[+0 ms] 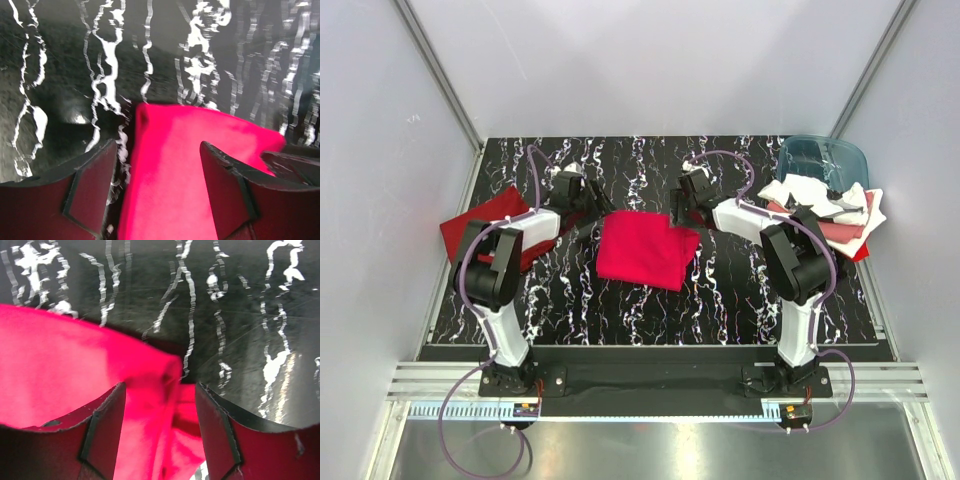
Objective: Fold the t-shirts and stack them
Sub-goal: Fold the tshirt
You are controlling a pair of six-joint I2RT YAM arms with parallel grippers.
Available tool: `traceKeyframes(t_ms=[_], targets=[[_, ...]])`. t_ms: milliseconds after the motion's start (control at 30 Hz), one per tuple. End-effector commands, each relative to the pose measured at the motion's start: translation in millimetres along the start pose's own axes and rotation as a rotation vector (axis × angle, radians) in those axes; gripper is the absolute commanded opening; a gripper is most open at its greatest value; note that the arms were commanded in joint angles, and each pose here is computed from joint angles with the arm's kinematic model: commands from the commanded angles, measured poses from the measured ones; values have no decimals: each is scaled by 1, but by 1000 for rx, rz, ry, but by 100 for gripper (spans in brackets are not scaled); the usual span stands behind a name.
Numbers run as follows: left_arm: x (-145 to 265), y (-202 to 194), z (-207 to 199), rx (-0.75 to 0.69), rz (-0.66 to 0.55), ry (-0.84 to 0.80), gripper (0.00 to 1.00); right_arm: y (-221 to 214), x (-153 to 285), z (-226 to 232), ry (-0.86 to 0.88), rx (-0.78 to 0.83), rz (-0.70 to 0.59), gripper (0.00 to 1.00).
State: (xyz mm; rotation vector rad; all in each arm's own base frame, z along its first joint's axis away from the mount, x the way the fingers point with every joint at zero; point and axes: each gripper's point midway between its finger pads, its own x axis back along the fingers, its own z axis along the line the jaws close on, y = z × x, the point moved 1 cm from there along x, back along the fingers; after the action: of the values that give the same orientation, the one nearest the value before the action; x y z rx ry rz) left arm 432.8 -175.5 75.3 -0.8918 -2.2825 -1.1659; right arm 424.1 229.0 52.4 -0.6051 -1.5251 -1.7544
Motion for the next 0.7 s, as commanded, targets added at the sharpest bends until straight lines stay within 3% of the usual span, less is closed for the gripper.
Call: traceKeyframes(t_ms=[0,200,333,367,433,467,567,667], targets=[[-13,21,-9,-36,-31,-7,70,26,-5,-4,0,0,-61,63],[-26,10,-6,-27,27,-15,62,21,-19,-2,64,-20,-32,55],[-34,4,-4,-15,58,-18,50,17,-25,0,128,-60,-12,39],[-36,4,-4,-13,65,-15,40,17,-24,4,147,-64,-9,34],[-38,2,-3,-10,73,-14,32,18,-24,5,160,-66,-17,27],[-38,1,-4,-9,77,-23,27,20,-21,8,173,-66,-21,18],[-34,4,-9,-10,66,-43,0,24,-15,13,199,-72,-36,2],[-28,10,-17,-12,43,-69,0,26,-6,14,207,-92,-49,0]])
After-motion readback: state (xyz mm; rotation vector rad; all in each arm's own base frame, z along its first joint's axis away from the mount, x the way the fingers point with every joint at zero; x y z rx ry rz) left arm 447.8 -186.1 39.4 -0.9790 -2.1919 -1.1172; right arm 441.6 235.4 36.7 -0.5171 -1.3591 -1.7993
